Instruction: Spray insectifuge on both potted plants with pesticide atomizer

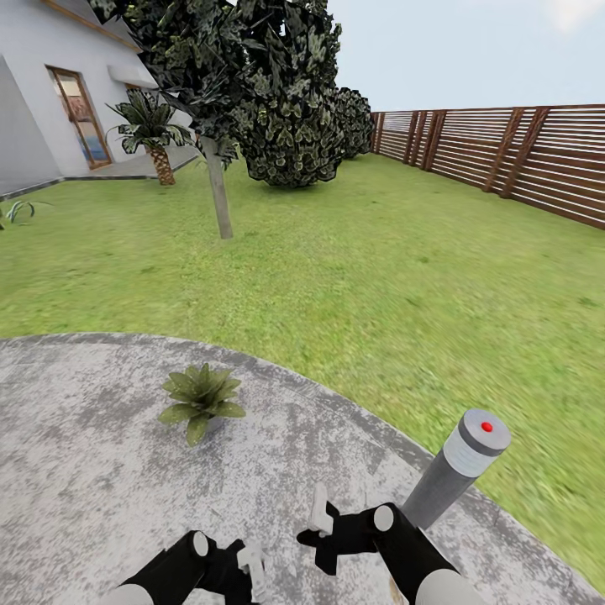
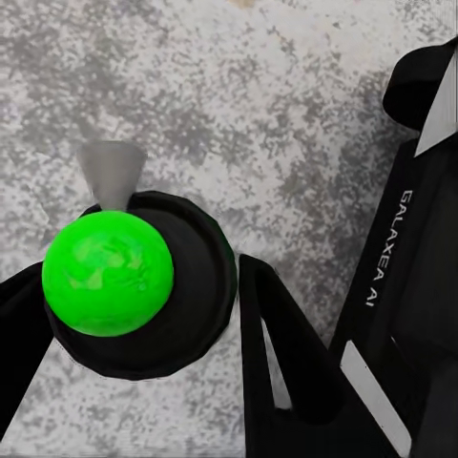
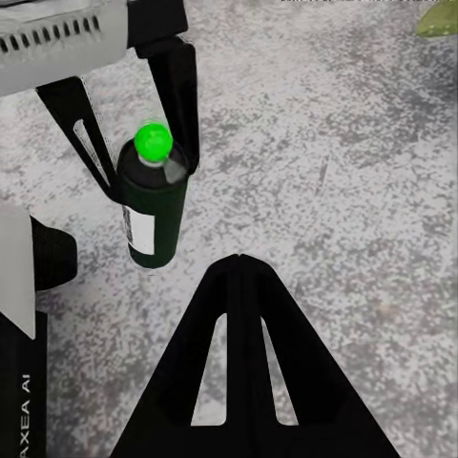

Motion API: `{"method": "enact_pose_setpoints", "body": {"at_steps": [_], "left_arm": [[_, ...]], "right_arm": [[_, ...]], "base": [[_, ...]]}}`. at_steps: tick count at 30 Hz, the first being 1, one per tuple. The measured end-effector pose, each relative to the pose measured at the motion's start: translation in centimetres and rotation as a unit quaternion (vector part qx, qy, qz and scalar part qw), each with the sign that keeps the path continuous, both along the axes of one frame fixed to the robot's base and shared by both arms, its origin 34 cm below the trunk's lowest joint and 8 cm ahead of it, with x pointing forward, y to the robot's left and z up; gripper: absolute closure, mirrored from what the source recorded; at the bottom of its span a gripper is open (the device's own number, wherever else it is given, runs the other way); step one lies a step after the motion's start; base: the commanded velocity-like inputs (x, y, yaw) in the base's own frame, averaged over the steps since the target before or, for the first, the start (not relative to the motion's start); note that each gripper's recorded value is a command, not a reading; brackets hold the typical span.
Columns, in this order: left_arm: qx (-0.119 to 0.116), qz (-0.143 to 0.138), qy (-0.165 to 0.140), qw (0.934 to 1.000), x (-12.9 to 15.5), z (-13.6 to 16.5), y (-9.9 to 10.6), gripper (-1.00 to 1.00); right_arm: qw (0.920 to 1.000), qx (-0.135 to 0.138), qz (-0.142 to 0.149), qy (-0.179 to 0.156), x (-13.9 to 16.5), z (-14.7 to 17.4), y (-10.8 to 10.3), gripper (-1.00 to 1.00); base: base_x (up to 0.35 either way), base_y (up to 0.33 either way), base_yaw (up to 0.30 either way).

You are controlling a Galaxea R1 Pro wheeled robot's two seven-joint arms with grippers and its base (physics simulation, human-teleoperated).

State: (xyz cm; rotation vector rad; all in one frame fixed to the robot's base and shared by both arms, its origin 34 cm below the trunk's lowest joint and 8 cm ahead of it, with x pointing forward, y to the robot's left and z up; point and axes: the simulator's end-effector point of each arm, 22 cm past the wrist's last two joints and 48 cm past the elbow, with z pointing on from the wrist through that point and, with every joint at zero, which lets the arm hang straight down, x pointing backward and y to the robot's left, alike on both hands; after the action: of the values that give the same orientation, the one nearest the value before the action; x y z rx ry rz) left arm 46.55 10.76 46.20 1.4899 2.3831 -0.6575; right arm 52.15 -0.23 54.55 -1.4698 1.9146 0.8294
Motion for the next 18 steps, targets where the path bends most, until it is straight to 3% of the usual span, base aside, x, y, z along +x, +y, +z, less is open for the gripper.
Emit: {"method": "enact_pose_setpoints", "body": {"at_steps": [15,18], "left_arm": [[-0.017,0.002,0.001,0.9999,0.0,0.5,-2.1,1.00],[-0.024,0.000,0.000,0.9997,-0.1,0.8,-3.3,1.00]], "right_arm": [[1.0000,0.000,0.000,-0.001,0.0,0.0,0.0,1.00],[1.0000,0.000,0.000,-0.001,0.0,0.0,0.0,1.00]], "base": [[0.000,0.000,0.000],[0.000,0.000,0.000]]}}
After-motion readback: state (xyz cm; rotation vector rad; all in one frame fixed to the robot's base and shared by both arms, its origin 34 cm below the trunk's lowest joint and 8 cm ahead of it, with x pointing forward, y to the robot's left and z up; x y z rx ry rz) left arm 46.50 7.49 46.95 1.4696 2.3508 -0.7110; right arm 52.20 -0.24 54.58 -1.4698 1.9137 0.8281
